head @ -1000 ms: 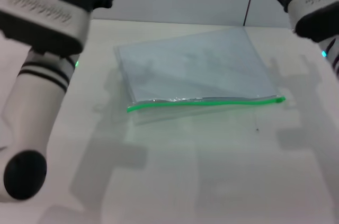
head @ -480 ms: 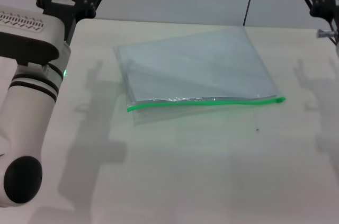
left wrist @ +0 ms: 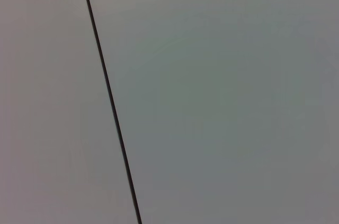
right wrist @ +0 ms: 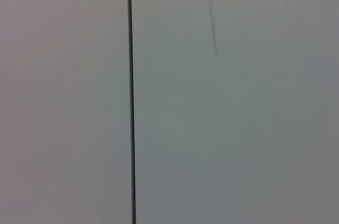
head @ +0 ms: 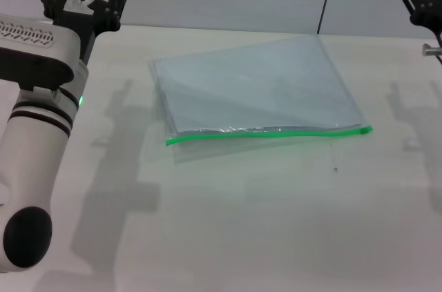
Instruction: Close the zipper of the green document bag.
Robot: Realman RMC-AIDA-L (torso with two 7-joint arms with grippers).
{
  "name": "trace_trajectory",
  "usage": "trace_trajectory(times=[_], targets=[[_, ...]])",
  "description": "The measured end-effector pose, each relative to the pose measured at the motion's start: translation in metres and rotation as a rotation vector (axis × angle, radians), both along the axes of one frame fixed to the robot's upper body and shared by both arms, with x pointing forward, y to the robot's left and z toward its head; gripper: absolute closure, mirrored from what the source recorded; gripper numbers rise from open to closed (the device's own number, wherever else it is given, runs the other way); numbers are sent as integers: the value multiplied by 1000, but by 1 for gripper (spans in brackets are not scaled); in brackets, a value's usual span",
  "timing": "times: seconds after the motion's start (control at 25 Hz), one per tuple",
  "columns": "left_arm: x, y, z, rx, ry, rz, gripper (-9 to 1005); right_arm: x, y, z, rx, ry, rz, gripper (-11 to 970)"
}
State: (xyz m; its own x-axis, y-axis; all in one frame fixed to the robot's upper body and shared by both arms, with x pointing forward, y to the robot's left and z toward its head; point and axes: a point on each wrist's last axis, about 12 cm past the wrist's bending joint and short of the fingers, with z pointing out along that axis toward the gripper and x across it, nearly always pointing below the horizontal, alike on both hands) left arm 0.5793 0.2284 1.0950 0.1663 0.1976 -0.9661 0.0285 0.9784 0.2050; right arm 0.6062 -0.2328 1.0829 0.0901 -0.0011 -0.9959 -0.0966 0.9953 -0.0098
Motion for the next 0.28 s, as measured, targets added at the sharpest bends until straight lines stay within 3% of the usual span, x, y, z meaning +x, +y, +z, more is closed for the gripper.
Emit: trace_trajectory(times=[0.28], targets=[[2,0,1,2,-3,0,285,5,7,-1,-59,4,39,144]])
